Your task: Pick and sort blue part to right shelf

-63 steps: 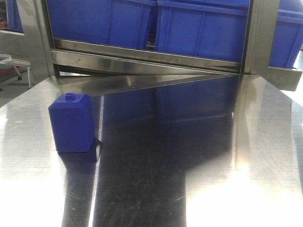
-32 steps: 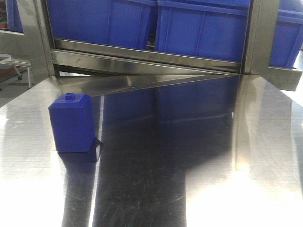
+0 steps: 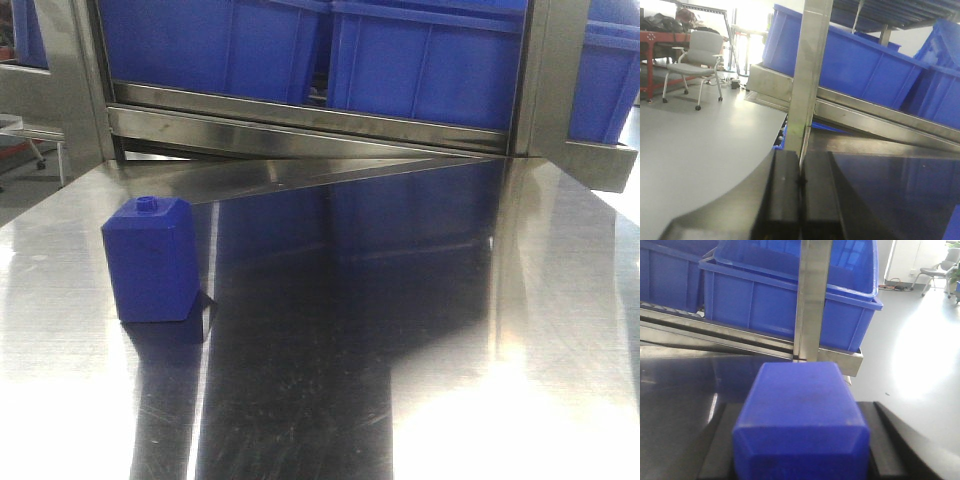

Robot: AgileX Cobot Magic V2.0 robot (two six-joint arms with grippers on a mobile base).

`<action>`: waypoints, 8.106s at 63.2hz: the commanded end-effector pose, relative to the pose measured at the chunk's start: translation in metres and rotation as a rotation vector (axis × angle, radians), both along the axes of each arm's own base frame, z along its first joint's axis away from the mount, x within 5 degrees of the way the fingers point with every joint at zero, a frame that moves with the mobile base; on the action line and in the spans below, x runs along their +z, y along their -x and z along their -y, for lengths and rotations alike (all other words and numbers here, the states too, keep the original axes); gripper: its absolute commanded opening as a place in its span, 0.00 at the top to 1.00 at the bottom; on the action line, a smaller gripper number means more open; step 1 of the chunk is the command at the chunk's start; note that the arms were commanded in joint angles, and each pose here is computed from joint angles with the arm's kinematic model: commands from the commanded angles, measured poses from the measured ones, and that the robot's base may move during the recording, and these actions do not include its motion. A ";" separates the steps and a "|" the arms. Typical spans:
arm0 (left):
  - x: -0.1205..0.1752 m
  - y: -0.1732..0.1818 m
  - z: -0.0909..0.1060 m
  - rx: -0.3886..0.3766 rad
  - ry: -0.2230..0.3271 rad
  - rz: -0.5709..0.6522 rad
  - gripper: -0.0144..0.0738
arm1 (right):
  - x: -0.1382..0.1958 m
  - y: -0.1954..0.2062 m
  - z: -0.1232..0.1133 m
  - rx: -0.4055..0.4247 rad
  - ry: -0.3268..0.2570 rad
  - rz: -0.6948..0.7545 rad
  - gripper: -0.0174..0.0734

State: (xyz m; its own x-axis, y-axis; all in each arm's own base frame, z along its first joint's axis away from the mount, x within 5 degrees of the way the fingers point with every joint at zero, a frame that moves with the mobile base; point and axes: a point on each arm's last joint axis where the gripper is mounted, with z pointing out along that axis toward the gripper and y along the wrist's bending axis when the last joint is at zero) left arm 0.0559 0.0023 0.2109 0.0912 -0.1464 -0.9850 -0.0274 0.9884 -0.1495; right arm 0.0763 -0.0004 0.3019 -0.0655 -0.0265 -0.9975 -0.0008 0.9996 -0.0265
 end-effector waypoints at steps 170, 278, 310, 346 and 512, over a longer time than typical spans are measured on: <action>0.087 -0.229 0.182 -0.203 -0.036 -1.341 0.04 | 0.019 0.001 0.000 0.001 0.019 0.126 0.37; 0.056 -0.242 0.194 -0.199 -0.031 -1.409 0.15 | 0.019 0.001 0.000 0.001 0.019 0.126 0.37; 0.056 -0.241 0.194 -0.194 -0.035 -1.419 0.40 | 0.019 0.001 0.000 0.001 0.019 0.126 0.37; 0.113 -0.203 0.182 -0.554 -0.201 -1.154 0.40 | 0.019 0.001 0.000 0.001 0.019 0.126 0.37; 0.118 -0.026 0.009 -0.109 -0.129 0.067 0.40 | 0.019 0.001 0.000 0.001 0.019 0.125 0.37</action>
State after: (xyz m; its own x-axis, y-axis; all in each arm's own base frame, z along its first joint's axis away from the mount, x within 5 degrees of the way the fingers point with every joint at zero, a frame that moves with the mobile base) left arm 0.0836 -0.0073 0.3110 0.0356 -0.0218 -0.9991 0.0877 0.9960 -0.0186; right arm 0.0763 -0.0004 0.3019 -0.0655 -0.0280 -0.9975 -0.0005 0.9996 -0.0280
